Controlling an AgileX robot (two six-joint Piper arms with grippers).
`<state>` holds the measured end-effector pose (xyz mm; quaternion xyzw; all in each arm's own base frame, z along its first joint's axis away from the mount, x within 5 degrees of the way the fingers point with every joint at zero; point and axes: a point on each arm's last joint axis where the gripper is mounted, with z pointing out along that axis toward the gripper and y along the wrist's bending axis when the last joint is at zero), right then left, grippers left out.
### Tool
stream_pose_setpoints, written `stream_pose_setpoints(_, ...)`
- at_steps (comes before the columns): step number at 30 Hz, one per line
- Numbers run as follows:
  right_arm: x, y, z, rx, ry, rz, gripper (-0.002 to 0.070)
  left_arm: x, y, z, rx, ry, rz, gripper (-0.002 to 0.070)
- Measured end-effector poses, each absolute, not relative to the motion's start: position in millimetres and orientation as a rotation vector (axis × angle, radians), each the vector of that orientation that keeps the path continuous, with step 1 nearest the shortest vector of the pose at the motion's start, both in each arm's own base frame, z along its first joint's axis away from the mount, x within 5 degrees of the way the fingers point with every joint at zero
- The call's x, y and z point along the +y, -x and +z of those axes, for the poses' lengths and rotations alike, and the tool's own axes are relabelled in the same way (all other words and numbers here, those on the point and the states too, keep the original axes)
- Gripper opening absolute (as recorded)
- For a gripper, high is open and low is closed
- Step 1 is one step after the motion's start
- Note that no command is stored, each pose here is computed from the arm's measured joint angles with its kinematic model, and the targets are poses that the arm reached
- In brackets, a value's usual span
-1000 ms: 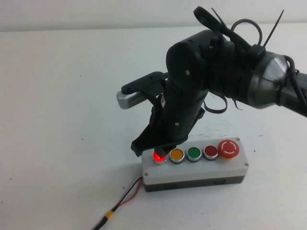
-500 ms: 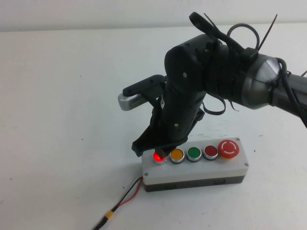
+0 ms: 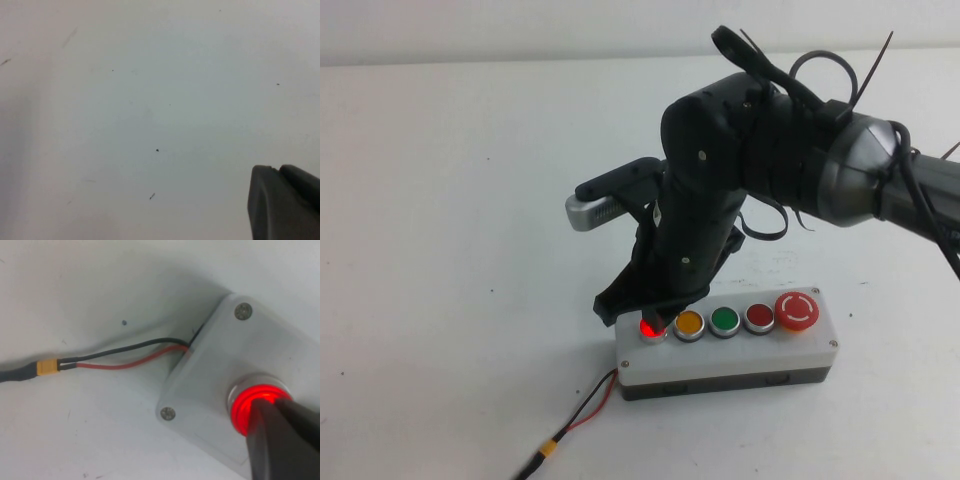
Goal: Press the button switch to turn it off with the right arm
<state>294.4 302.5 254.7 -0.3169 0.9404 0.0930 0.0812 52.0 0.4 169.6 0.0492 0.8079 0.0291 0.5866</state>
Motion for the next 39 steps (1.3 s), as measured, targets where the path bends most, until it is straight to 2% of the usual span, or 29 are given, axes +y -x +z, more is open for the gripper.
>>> stream_pose_setpoints(6, 302, -294, 255, 2.815, 0.95, 0.275, -0.0015, 0, -52, 170, 1.883, -0.115, 0.068, -0.0002)
stream_pose_setpoints(10, 298, -290, 270, 2.783, 0.941, 0.295, -0.0015, 0, -52, 170, 1.883, -0.115, 0.068, -0.0002)
stream_pose_setpoints(12, 293, -284, 285, 2.76, 0.939, 0.309, -0.0015, 0, -52, 170, 1.883, -0.115, 0.068, -0.0002)
stream_pose_setpoints(18, 257, -244, 363, 2.614, 0.893, 0.394, -0.0015, 0, -52, 170, 1.883, -0.115, 0.068, -0.0002)
stream_pose_setpoints(21, 224, -216, 398, 2.533, 0.837, 0.403, -0.0015, 0, -52, 170, 1.883, -0.115, 0.068, -0.0002)
stream_pose_setpoints(25, 178, -178, 419, 2.453, 0.744, 0.391, -0.0015, 0, -52, 170, 1.883, -0.115, 0.068, -0.0002)
stream_pose_setpoints(30, 127, -129, 419, 2.325, 0.681, 0.444, -0.0015, 0, -52, 170, 1.883, -0.115, 0.068, -0.0002)
stream_pose_setpoints(39, 72, -75, 371, 2.288, 0.67, 0.448, -0.0016, 0, -52, 170, 1.883, -0.115, 0.068, -0.0002)
